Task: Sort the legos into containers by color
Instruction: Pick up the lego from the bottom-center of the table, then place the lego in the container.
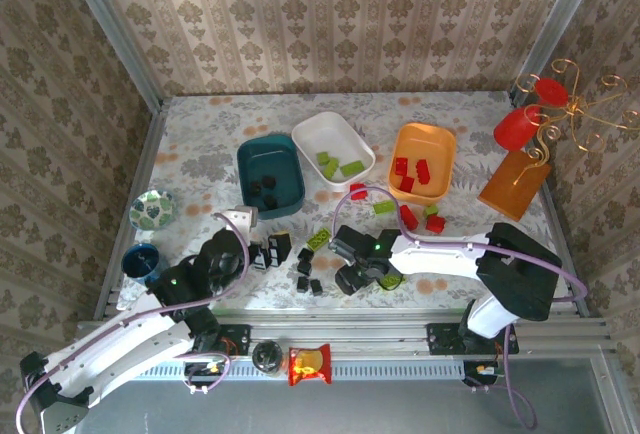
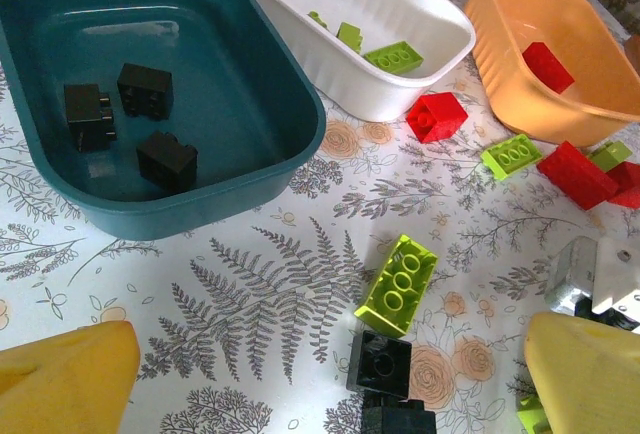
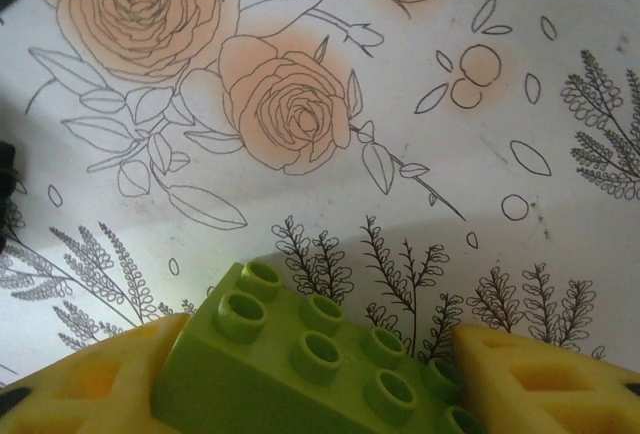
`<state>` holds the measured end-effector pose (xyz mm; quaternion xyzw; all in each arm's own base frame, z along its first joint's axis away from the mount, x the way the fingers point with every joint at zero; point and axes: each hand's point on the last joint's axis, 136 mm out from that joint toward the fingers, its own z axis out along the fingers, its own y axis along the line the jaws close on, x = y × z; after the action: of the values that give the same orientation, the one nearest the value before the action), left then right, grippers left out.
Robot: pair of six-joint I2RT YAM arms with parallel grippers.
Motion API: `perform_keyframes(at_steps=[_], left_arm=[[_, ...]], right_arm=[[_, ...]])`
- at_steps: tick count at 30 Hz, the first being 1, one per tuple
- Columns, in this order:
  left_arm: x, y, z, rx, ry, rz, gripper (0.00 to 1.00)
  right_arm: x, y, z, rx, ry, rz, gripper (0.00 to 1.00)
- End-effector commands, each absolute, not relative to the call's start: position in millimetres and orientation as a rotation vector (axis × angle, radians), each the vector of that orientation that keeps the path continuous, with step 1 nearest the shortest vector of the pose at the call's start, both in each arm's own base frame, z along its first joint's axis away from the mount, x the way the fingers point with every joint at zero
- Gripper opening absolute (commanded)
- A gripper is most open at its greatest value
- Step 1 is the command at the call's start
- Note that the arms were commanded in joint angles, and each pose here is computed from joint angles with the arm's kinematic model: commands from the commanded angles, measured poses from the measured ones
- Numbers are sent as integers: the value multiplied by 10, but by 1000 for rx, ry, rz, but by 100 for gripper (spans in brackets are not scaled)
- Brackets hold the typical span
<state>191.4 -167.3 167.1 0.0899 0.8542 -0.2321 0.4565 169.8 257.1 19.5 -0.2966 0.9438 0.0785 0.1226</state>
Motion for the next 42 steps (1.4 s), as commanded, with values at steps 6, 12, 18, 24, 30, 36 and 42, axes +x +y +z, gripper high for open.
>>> perform_keyframes(at_steps=[6, 12, 18, 24, 30, 36, 42], left_arm=[[1921, -1661, 1648, 205, 2113, -576, 100], [1929, -1641, 1674, 201, 2106, -565, 100], [1915, -1689, 1723, 221, 2093, -596, 100], [1914, -1716, 1739, 229, 2096, -606, 100], [1898, -1772, 1721, 265, 2116, -614, 100], [1908, -1875, 1663, 370, 2171, -575, 100], [2062, -2057, 1531, 477, 2279, -575, 97]], right_arm=[[1880, 2609, 701, -777, 2654, 406, 45], [2546, 2564, 1489, -555, 2466, 544, 43], [3627, 2646, 1868, -354, 2349, 543, 42], [4607, 2695, 1645, -235, 2405, 420, 42], [5018, 2668, 1447, -165, 2451, 357, 51], [5066, 2722, 1565, -157, 2439, 400, 84], [4896, 2648, 1966, -155, 2360, 444, 85]])
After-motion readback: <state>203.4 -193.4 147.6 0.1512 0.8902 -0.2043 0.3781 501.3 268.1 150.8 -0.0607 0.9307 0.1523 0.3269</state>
